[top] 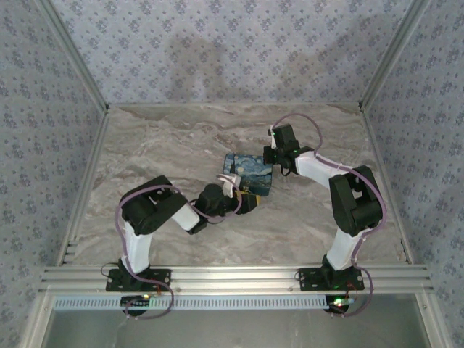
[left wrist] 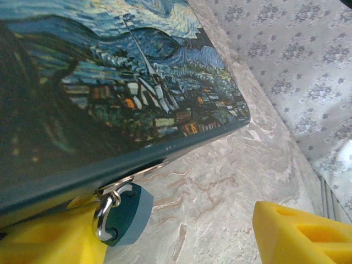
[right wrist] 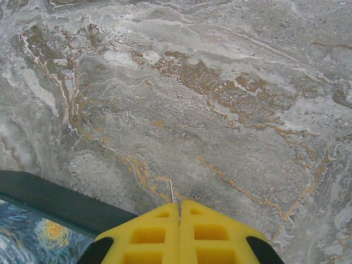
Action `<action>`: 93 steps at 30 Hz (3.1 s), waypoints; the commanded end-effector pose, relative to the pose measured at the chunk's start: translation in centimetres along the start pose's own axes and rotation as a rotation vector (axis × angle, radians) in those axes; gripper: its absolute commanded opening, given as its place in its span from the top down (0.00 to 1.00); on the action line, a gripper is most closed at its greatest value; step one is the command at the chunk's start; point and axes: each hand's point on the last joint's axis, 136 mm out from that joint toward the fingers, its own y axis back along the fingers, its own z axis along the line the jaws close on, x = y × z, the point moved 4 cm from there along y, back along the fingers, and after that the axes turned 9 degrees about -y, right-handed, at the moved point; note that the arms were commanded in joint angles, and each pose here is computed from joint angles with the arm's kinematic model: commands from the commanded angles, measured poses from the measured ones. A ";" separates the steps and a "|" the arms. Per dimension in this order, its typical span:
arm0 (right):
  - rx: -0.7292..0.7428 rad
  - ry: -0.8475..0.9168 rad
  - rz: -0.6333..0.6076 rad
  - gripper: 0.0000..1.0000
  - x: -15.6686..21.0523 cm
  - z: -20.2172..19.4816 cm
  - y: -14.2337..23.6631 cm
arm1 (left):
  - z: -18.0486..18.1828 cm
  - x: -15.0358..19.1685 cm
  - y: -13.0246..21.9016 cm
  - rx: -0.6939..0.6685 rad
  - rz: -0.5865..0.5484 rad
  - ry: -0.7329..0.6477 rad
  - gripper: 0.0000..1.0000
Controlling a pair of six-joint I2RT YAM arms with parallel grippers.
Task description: Unlock a padlock with a key
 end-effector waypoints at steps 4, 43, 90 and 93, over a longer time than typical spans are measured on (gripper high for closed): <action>0.005 0.000 0.112 1.00 2.8 -0.1 -0.2 | 2.0 3.0 -1.0 -0.071 0.127 0.035 0.31; 0.009 -0.017 0.102 1.00 3.2 -0.5 0.1 | 2.5 4.0 0.3 -0.180 0.061 0.063 0.31; 0.137 -0.168 0.107 1.00 4.6 -3.8 2.8 | 2.7 4.0 -0.2 -0.118 0.096 0.073 0.35; 0.114 -0.168 0.097 1.00 4.0 -3.4 2.5 | 2.9 4.1 -0.1 -0.121 0.095 0.079 0.35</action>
